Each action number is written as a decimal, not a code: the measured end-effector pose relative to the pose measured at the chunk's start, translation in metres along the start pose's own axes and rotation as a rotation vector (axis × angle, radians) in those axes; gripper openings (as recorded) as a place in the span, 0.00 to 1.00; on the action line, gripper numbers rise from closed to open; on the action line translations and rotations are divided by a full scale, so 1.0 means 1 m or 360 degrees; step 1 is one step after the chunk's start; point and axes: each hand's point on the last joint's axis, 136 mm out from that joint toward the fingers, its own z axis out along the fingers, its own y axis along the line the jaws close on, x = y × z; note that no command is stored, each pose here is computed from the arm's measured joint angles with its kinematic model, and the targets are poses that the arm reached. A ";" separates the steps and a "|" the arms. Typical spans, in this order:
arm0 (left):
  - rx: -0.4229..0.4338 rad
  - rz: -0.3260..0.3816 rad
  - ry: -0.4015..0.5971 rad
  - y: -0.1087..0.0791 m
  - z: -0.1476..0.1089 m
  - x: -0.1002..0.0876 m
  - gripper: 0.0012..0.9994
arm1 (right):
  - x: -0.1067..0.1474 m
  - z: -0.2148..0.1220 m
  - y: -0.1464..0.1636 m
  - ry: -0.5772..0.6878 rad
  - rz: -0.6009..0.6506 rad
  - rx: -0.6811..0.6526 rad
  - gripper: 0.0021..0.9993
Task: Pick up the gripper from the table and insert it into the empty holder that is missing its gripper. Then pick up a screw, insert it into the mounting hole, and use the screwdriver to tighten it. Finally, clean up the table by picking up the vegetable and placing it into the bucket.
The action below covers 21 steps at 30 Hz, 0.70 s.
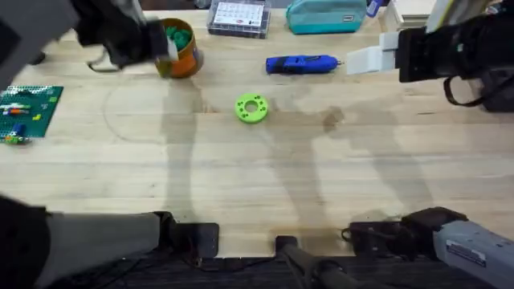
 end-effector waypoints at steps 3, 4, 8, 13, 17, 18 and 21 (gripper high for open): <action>0.0033 0.0019 -0.0221 -0.007 -0.020 -0.036 0.04 | 0.000 0.000 0.000 -0.0002 0.0000 0.0000 0.99; 0.0040 0.0024 -0.0276 -0.008 -0.023 -0.045 0.04 | 0.000 0.000 0.000 -0.0003 0.0000 0.0000 0.99; 0.0047 0.0035 -0.0412 -0.010 -0.022 -0.067 0.04 | -0.001 0.000 0.000 -0.0007 0.0000 0.0000 0.99; -0.0003 0.0049 -0.0393 -0.003 0.003 -0.073 0.04 | -0.002 0.000 0.000 -0.0012 -0.0001 -0.0001 0.99; -0.0024 0.0058 -0.0288 0.002 0.041 -0.066 0.04 | -0.002 0.000 0.000 -0.0015 -0.0001 -0.0001 0.99; -0.0028 0.0060 -0.0276 0.003 0.049 -0.066 0.04 | -0.002 0.000 0.000 -0.0015 -0.0001 -0.0001 0.99; -0.0026 0.0062 -0.0290 0.003 0.064 -0.070 0.04 | -0.002 0.000 0.000 -0.0016 -0.0001 -0.0002 0.99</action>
